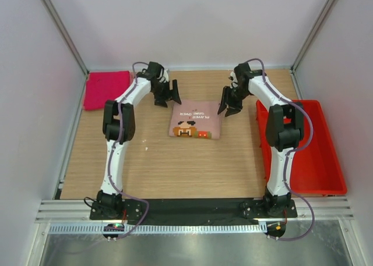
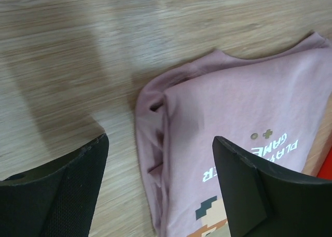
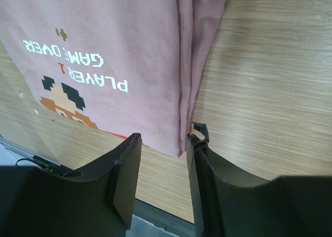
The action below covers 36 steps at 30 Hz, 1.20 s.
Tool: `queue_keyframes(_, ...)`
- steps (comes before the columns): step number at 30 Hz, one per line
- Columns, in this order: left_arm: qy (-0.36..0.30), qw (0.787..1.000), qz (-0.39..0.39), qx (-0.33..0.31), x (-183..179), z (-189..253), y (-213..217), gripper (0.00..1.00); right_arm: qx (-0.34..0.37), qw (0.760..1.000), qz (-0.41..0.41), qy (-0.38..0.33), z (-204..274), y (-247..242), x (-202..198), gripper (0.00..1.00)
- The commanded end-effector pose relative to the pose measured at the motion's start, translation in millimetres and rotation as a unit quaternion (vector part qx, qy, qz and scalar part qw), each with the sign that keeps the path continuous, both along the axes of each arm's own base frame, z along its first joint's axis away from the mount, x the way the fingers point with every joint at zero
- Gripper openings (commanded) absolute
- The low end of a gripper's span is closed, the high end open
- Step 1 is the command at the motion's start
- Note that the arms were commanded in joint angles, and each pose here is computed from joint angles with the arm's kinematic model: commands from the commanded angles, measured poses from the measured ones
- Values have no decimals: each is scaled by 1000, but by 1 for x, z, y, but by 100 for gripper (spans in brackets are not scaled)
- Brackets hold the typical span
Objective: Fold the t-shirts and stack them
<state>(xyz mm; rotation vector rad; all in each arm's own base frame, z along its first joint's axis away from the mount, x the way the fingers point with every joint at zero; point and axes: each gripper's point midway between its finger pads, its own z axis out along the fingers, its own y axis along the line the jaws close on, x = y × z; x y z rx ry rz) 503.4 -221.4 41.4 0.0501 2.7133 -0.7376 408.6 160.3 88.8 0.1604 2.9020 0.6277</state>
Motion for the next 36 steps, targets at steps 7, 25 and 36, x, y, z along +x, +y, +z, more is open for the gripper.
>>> queue_keyframes(7,41,999,24,18,-18,-38,-17,75,35,999,9,-37,31,9,-3,47)
queue_keyframes(25,49,999,5,14,-25,-66,-30,0,55,998,-3,-35,37,5,-14,47)
queue_keyframes(36,-8,989,47,141,-25,9,23,0,61,997,-10,-51,63,11,-32,48)
